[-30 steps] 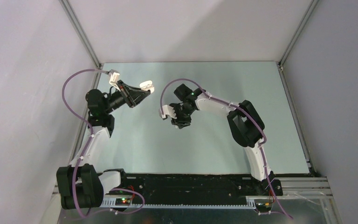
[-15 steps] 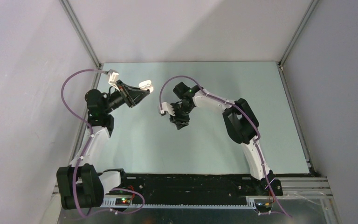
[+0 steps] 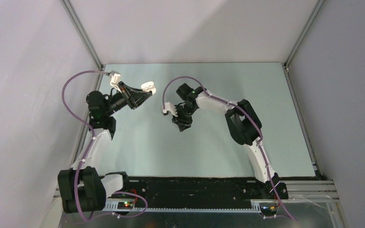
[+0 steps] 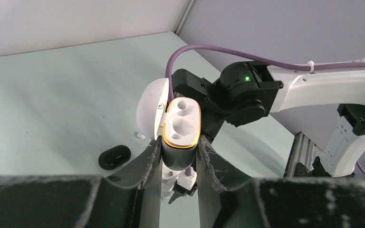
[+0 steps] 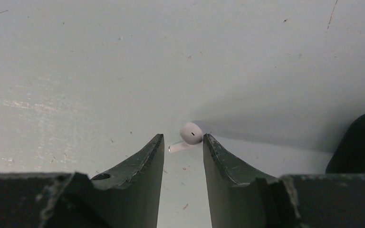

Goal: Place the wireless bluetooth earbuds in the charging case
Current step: Pick up the right earbud from the center of the board.

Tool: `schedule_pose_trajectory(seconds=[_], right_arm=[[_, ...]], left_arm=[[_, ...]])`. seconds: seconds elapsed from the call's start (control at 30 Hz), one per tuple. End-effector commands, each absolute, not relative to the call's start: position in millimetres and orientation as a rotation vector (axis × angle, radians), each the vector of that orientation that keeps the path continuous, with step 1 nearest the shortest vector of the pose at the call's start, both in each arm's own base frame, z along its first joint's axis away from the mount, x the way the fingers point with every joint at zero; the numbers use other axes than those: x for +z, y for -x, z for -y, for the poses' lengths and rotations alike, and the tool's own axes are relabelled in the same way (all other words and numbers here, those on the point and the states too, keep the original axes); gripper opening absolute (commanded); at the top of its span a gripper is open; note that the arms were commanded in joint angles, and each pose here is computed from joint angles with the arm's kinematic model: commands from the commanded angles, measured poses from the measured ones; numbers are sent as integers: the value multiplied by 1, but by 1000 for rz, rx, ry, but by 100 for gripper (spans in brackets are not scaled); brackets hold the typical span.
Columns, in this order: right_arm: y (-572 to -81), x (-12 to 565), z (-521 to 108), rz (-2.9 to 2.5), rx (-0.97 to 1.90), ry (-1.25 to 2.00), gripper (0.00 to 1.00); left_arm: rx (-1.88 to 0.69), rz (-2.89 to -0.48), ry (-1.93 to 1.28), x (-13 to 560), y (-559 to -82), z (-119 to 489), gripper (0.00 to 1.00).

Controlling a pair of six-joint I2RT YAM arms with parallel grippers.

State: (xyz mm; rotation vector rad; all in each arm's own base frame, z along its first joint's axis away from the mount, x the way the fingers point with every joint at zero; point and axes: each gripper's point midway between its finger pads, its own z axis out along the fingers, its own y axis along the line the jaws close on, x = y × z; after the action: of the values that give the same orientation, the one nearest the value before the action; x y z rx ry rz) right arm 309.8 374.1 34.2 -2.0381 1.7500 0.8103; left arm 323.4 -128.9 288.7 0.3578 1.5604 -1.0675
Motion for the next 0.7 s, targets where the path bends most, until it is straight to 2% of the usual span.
schedule_pose_trajectory(seconds=[0.0, 0.67], right_arm=[[-318, 41, -385, -1732, 837, 1996, 40], [-321, 29, -382, -1774, 842, 2005, 32]], left_arm=[[-1056, -1541, -360, 295, -325, 126, 0], [-1062, -1552, -358, 293, -324, 126, 0]])
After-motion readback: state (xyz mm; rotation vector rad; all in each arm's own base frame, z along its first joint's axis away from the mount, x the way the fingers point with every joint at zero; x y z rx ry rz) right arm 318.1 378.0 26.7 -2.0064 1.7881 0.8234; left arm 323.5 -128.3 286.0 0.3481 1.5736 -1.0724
